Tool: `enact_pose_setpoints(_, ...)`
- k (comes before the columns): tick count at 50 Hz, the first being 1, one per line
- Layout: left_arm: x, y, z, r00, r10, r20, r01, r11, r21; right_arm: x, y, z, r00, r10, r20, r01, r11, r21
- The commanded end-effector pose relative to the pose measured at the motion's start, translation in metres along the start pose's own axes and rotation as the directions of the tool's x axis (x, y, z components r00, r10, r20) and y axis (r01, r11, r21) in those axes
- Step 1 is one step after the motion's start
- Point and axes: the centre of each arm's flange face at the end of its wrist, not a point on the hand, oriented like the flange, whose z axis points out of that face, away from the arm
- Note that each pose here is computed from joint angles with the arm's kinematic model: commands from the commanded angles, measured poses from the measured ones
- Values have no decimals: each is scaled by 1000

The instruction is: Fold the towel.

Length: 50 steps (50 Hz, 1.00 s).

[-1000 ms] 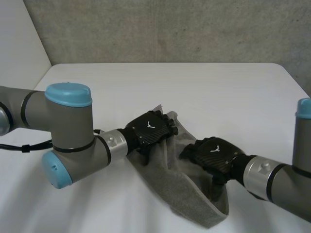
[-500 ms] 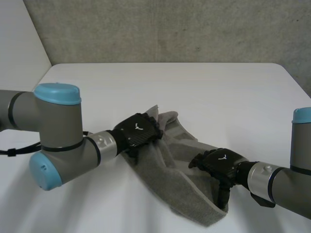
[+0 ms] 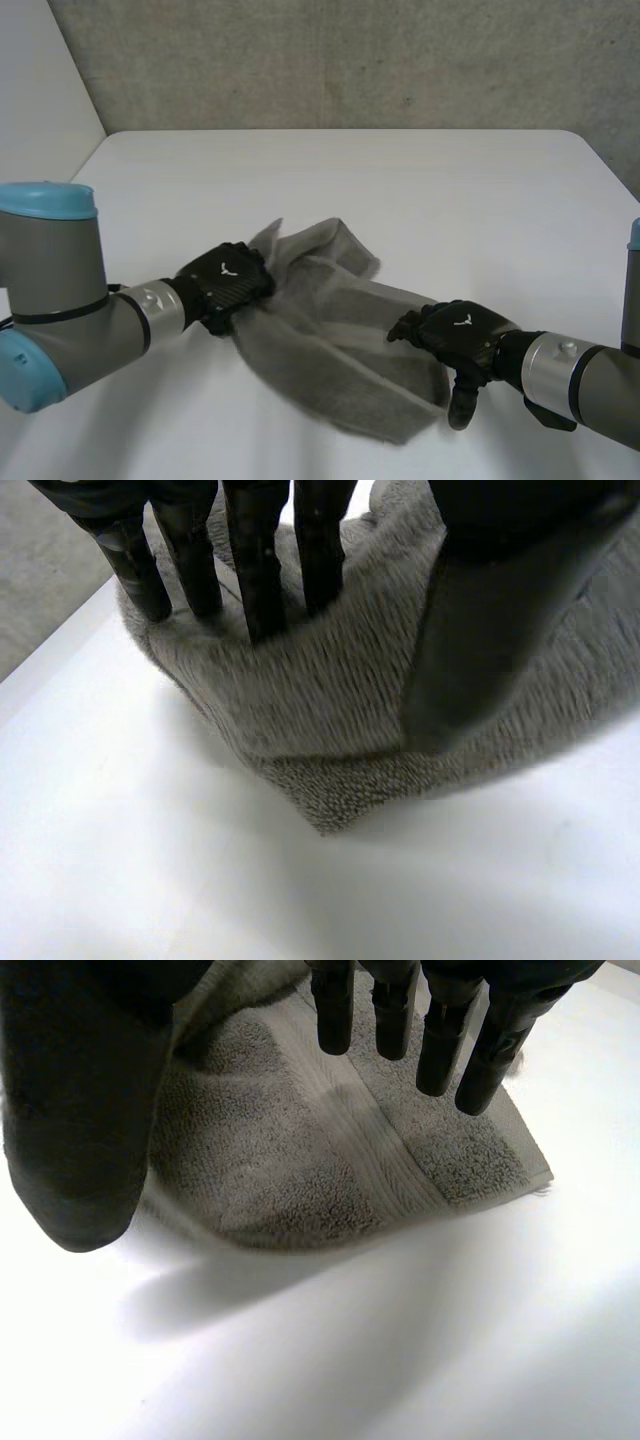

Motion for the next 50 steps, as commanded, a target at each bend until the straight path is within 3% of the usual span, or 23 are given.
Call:
enact_pose_setpoints(1,-12,0,-15,998,-29,51,29,1000,0,-4,-1,1,1000,-1,15,1,1000,5)
enact_pose_setpoints(13,-24,1,-31,980,-166,108,165,986,21,-16,-4,3,998,0,65,-3,999,49)
enact_pose_setpoints(22,-25,7,-31,974,-190,124,189,982,24,-35,5,12,993,-15,115,8,998,62)
enact_pose_setpoints(29,-25,7,-30,958,-257,131,252,966,54,-50,3,16,986,46,159,-56,997,59)
enact_pose_setpoints(38,-30,-4,-33,960,-243,143,231,969,91,-40,-17,18,989,28,145,-45,993,111)
enact_pose_setpoints(42,-47,-30,-31,963,-194,189,158,969,189,-26,-43,19,995,-23,97,4,982,187)
enact_pose_setpoints(46,-69,-61,-30,949,-203,241,127,946,298,5,-113,11,993,-107,-47,116,919,378)
enact_pose_setpoints(47,-83,-77,-32,933,-238,269,134,926,354,15,-138,1,986,-122,-115,161,882,442)
enact_pose_setpoints(48,-97,-95,-38,913,-278,298,137,898,417,15,-139,1,986,-123,-115,161,882,443)
enact_pose_setpoints(50,-108,-111,-45,894,-321,311,147,868,474,27,-185,-32,960,-103,-261,240,783,574)
